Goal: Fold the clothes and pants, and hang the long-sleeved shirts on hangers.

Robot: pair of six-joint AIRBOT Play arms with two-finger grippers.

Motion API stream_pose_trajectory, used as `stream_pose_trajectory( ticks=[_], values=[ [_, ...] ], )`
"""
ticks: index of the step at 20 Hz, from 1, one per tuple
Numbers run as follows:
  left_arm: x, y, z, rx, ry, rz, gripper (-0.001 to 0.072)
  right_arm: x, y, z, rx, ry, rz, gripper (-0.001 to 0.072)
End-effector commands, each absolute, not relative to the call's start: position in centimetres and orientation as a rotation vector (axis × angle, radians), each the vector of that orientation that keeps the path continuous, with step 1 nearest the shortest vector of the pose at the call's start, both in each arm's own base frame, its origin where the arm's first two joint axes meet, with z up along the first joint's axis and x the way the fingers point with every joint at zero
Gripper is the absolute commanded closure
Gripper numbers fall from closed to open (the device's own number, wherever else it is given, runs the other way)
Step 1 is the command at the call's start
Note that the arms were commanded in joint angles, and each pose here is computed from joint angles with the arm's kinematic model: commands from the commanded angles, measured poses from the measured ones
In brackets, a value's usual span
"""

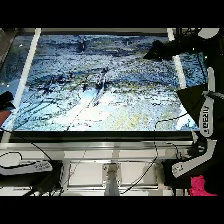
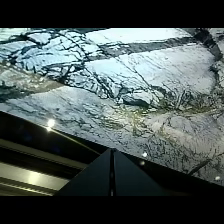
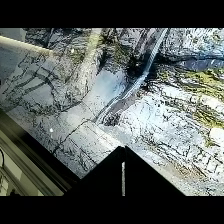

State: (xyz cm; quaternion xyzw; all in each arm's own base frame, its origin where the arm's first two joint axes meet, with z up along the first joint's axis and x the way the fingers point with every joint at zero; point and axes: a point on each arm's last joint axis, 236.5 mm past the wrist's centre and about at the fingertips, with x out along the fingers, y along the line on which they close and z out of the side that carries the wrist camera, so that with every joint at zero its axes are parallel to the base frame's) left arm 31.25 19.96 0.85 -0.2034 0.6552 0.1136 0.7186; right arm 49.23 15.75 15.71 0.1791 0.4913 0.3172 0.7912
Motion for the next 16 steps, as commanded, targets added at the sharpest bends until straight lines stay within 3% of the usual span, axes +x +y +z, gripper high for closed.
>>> stream_pose_trajectory(
  ticks=[1, 3, 6, 7, 8, 9, 10, 11, 16],
  values=[
    [31.2, 21.0, -2.4, -0.51, 1.494, 0.254, 0.0691, 49.2, 16.3, 15.8, 0.383, 1.057, 0.692, 0.07],
    [30.7, 23.8, -4.1, -0.419, 1.518, 0.333, 0.0693, 48.3, 16.5, 15.6, 0.381, 1.087, 0.712, 0.0701],
    [27.3, 32.2, -2.6, -0.134, 1.548, 0.685, 0.0692, 47.6, 16.8, 15.5, 0.377, 1.113, 0.734, 0.0701],
    [27.0, 33.4, -2.4, -0.119, 1.531, 0.724, 0.0689, 47.5, 17.1, 15.5, 0.373, 1.115, 0.74, 0.0701],
    [27.1, 33.7, -2.6, -0.122, 1.519, 0.722, 0.063, 47.3, 17.4, 15.5, 0.37, 1.117, 0.746, 0.0701],
    [27.0, 34.0, -2.8, -0.101, 1.532, 0.708, 0.0454, 47.2, 17.6, 15.5, 0.368, 1.118, 0.75, 0.0701],
    [26.8, 34.1, -3.3, -0.072, 1.558, 0.682, 0.0141, 47.1, 17.9, 15.5, 0.364, 1.12, 0.756, 0.0701],
    [26.5, 34.5, -3.7, -0.056, 1.576, 0.688, 0.0099, 47.0, 18.1, 15.5, 0.362, 1.121, 0.762, 0.0701],
    [25.6, 37.0, -5.7, 0.077, 1.655, 0.716, 0.0099, 46.9, 18.4, 15.6, 0.361, 1.122, 0.77, 0.0701]
  ],
)
